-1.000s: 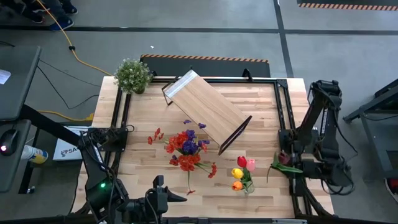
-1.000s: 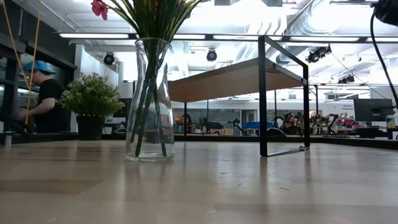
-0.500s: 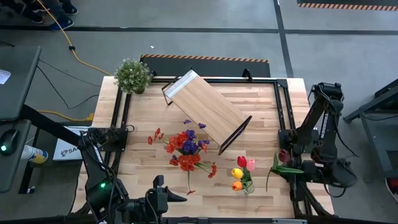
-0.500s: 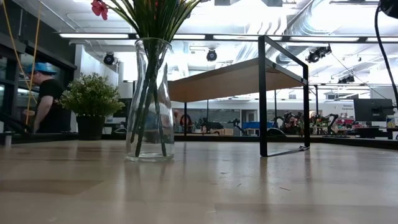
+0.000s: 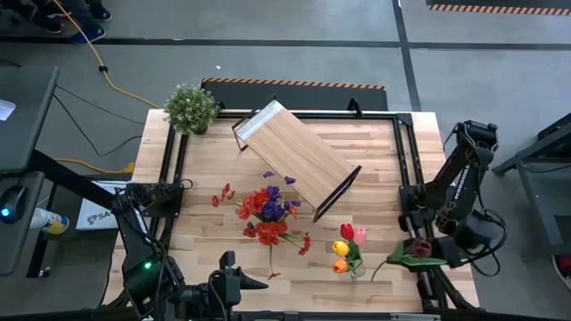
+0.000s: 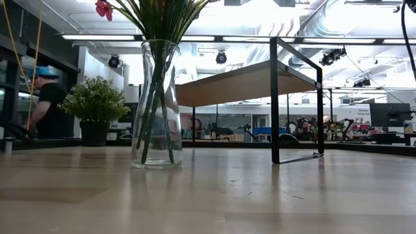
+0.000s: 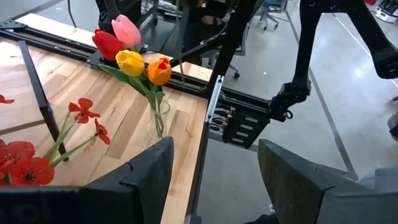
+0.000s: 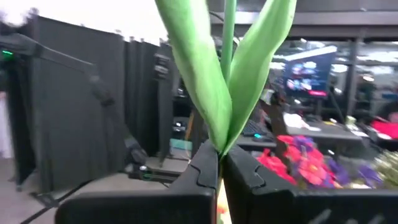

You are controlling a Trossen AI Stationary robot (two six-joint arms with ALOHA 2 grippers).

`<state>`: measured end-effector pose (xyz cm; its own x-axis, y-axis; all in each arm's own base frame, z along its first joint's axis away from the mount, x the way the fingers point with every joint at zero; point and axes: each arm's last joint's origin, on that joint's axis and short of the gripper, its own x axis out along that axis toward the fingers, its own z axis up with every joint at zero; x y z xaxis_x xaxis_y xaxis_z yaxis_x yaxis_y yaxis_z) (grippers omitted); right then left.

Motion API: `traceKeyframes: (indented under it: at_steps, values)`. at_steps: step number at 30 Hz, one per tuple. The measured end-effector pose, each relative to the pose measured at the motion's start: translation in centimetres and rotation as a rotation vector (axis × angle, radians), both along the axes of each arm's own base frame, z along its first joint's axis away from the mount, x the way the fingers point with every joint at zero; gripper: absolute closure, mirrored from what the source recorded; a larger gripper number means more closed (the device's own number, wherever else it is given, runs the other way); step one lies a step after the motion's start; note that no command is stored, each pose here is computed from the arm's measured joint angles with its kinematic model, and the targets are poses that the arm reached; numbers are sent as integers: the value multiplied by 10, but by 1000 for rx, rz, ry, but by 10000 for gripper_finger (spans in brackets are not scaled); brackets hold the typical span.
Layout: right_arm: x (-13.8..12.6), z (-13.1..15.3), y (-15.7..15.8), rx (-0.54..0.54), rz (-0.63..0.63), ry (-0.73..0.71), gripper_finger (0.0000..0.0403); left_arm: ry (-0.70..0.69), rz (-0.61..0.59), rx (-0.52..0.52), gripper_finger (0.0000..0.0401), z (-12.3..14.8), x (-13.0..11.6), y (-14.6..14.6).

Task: Pick and place flowers into a vace then onto a shelf
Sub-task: Put the dark red tulip into the right transparent vase

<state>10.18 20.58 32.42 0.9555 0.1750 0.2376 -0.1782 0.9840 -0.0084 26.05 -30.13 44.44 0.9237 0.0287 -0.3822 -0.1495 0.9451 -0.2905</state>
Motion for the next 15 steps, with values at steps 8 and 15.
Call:
traceKeyframes:
  at_steps: [8,15]
  values:
    - [17,-13,7,-54,-23,10,403,0,0,0,135,0,0,0]
    - [22,-19,6,-90,-124,54,403,-1,0,-2,135,0,0,0]
